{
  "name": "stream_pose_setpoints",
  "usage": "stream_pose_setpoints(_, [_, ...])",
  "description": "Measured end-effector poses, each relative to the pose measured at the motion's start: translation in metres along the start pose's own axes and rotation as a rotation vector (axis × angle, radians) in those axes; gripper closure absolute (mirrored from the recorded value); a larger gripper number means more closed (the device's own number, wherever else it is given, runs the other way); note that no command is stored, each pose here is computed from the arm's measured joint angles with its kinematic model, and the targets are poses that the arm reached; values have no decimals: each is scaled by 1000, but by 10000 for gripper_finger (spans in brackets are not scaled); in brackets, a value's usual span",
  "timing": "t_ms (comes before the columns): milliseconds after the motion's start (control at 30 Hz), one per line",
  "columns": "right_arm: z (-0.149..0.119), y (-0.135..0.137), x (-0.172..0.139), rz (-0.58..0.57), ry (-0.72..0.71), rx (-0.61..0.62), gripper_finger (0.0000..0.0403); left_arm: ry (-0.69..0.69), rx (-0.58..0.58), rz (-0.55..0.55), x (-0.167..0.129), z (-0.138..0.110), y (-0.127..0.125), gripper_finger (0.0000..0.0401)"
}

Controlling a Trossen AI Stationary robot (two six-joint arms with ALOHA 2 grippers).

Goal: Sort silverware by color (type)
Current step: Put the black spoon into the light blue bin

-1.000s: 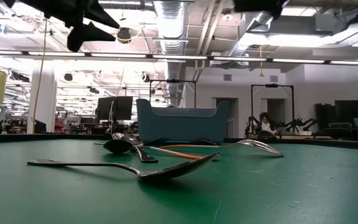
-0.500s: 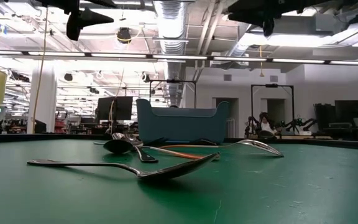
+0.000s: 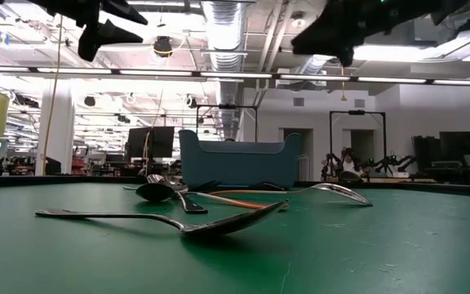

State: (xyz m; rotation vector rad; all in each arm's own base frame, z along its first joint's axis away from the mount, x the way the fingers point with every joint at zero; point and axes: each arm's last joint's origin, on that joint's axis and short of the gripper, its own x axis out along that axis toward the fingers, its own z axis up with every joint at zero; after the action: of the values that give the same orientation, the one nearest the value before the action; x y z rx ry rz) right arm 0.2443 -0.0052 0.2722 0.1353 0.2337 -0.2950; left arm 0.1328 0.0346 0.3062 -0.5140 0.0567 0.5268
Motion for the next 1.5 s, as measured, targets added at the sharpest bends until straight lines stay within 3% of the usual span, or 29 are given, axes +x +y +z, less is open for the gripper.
stream_pose_setpoints(467, [-58,6,55,-23,242,-15,273,-2,23,28,1,-1,1,231])
stream_pose_setpoints(700, [-76,15,85,55,238,6,235,-5,24,36,1,-1,1,231])
stream_pose_setpoints(800, [-77,20,101,58,248,-7,219,-4,24,36,1,-1,1,231])
stream_pose_setpoints(1067, [-64,40,152,89,228,-191,207,1,25,38,1,-1,1,231])
stream_pose_setpoints(1167, [-60,47,169,139,294,-201,207,3,24,35,1,-1,1,231])
stream_pose_setpoints(1367, [-63,73,174,333,418,-329,210,24,30,43,1,-3,2,231])
stream_pose_setpoints(1500, [-69,90,166,349,437,-349,216,25,23,46,2,-4,2,231])
